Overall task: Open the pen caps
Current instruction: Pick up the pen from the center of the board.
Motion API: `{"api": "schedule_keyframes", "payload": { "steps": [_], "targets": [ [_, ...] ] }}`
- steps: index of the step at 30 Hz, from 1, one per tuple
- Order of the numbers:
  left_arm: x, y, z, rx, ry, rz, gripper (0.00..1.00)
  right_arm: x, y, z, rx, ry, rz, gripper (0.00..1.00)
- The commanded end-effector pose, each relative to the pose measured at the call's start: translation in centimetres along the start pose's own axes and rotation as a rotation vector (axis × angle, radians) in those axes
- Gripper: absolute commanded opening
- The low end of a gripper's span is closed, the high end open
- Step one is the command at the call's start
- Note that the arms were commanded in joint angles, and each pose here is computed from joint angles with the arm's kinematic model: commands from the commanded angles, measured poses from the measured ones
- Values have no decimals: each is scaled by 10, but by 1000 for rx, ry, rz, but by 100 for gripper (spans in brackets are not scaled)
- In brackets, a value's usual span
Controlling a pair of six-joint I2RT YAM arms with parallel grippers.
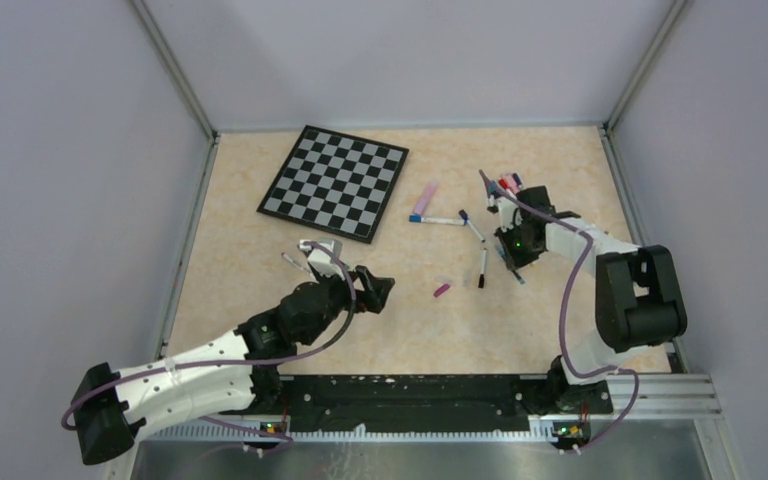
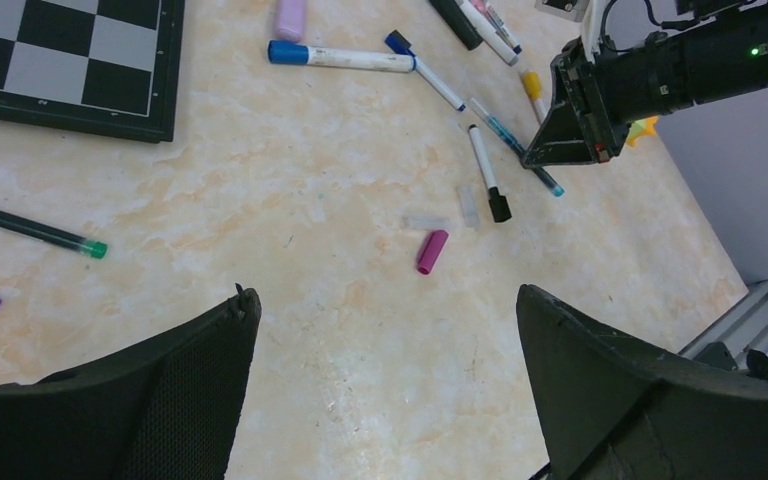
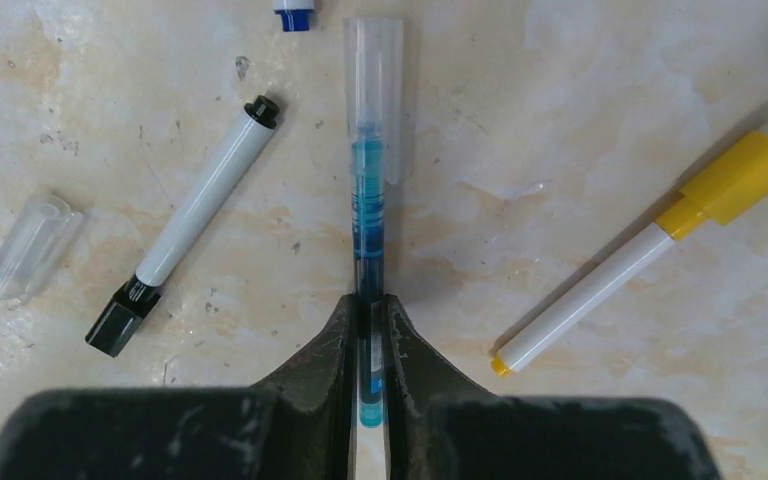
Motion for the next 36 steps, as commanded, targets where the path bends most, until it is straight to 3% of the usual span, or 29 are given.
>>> {"api": "schedule_keyframes", "payload": {
  "steps": [1, 7, 18, 24, 36],
  "targets": [
    [-8, -4, -11, 90, 49, -61, 99, -3, 18, -5, -46, -47, -92, 0],
    [-8, -8, -28, 233, 123, -100, 99, -3, 46, -4, -180, -38, -217, 0],
    [-30, -36, -67, 433, 379, -176, 99, 0, 84, 29, -595, 89, -373, 0],
    [-40, -76, -82, 313, 493, -153, 99, 4, 93, 39, -703, 126, -408, 0],
    [-39, -142, -102, -21, 520, 86, 94, 6, 100, 49, -775, 154, -424, 0]
  ]
}}
Point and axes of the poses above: each gripper's point midway between its finger pads, its own y axis back along the fingers, its own z axis along the line the jaws close on, x = y × z, the point moved 9 cm from there along y, back along the fingers, and after that the axes turned 10 degrees about -y, right-handed, at the moved point
